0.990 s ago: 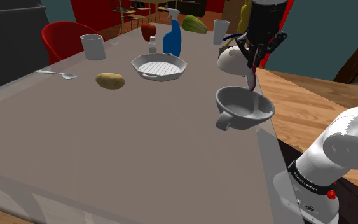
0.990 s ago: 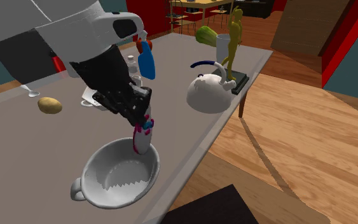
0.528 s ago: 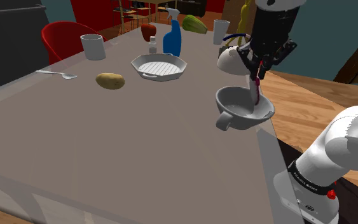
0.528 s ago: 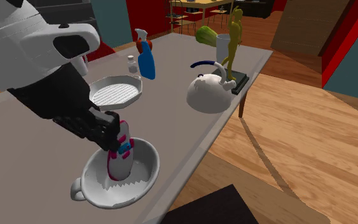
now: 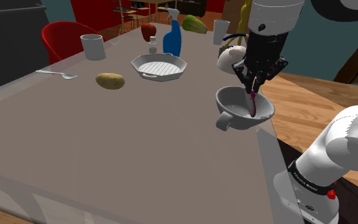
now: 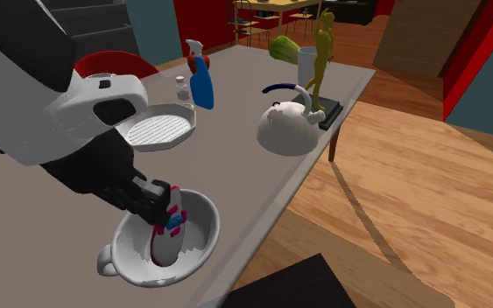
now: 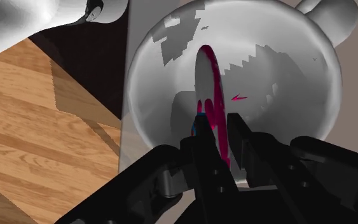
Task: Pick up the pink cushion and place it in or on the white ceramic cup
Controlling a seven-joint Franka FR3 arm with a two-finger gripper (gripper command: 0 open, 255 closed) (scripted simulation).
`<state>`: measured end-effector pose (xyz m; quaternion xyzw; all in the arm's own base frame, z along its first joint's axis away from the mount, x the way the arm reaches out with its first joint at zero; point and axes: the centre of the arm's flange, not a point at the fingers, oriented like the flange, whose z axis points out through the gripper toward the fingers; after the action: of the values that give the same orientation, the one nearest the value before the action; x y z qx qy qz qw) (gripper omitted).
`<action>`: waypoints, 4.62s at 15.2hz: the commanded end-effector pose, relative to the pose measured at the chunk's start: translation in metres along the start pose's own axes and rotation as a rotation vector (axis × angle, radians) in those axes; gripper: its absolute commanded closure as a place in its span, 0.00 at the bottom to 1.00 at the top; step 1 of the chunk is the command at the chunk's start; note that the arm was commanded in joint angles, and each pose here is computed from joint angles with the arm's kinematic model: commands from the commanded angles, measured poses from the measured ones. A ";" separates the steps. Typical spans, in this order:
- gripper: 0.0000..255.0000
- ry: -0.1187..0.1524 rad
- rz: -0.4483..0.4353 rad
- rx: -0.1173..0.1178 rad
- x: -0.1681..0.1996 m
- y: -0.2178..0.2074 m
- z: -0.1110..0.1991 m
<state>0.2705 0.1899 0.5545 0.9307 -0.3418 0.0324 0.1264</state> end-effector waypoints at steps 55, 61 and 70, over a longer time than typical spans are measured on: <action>1.00 -0.047 0.608 0.666 0.030 0.103 0.025; 1.00 -0.047 0.608 0.666 0.035 0.110 -0.005; 1.00 -0.047 0.608 0.666 -0.012 0.112 -0.034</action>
<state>0.1962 0.1204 0.6090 0.7789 -0.5726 0.1557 -0.2030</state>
